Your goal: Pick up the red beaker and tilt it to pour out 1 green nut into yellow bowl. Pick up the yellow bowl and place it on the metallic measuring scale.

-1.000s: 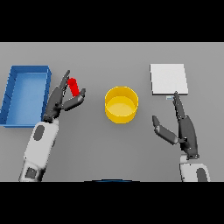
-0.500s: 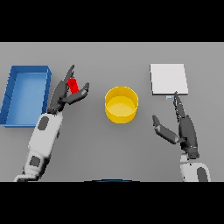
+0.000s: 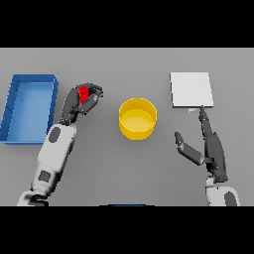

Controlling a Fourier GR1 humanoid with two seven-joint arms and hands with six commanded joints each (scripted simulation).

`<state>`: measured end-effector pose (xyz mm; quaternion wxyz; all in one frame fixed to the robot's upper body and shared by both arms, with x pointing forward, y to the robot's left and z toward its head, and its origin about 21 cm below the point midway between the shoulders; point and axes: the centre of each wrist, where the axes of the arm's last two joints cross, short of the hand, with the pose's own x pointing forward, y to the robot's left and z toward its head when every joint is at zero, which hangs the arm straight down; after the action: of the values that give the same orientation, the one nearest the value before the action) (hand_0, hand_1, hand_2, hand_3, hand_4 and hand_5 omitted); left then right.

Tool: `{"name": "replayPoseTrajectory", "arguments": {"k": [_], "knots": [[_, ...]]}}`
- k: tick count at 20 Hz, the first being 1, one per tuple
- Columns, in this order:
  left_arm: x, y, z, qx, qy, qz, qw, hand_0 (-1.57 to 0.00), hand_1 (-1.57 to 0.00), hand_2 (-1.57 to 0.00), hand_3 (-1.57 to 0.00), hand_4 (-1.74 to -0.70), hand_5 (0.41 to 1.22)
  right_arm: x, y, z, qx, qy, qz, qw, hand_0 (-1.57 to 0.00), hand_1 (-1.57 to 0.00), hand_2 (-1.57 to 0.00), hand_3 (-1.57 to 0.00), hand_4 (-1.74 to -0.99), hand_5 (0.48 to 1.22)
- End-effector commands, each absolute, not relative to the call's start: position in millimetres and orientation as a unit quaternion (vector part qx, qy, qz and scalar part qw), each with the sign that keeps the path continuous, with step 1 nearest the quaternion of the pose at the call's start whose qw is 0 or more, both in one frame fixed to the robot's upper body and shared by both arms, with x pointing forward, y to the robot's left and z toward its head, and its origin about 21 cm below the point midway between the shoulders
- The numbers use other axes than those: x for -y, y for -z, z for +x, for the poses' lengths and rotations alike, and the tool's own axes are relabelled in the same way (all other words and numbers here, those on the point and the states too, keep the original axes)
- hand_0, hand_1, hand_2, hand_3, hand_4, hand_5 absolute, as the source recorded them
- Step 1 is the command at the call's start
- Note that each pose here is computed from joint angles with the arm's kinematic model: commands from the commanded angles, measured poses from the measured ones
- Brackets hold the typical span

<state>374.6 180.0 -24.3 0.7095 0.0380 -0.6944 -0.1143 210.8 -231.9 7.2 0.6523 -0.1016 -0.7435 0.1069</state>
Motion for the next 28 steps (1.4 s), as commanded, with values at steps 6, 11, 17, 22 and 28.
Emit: {"name": "replayPoseTrajectory", "arguments": {"k": [6, 11, 17, 22, 28], "knots": [[-175, 27, 370, 0.698, 0.111, 0.038, 0.707, -1.45, -1.45, -1.46, -1.41, -1.59, 1.151, 229.7, -8, 210, 0.743, -0.101, -0.096, 0.654, 0.0, 0.0, 0.0, 0.0, -1.257, 0.643], [-172, 6, 375, 0.723, 0.074, 0.038, 0.686, -1.53, -1.53, -1.53, -1.52, -1.69, 1.118, 233.2, -7, 208, 0.741, -0.105, -0.102, 0.655, 0.0, 0.0, 0.0, 0.0, -1.259, 0.647], [-168, -38, 379, 0.73, 0.189, 0.085, 0.652, -1.56, -1.56, -1.56, -1.56, -1.73, 1.121, 234.1, -6, 208, 0.745, -0.115, -0.103, 0.649, 0.0, 0.0, 0.0, 0.0, -1.257, 0.663], [-157, -55, 376, 0.707, 0.291, 0.12, 0.634, -1.56, -1.56, -1.56, -1.56, -1.73, 1.112, 233.5, -9, 209, 0.742, -0.123, -0.111, 0.649, 0.0, 0.0, 0.0, 0.0, -1.256, 0.678], [-139, -69, 373, 0.663, 0.399, 0.214, 0.596, -1.57, -1.57, -1.57, -1.57, -1.74, 1.131, 229.8, -11, 207, 0.741, -0.119, -0.103, 0.653, 0.0, 0.0, 0.0, 0.0, -1.252, 0.685]]}}
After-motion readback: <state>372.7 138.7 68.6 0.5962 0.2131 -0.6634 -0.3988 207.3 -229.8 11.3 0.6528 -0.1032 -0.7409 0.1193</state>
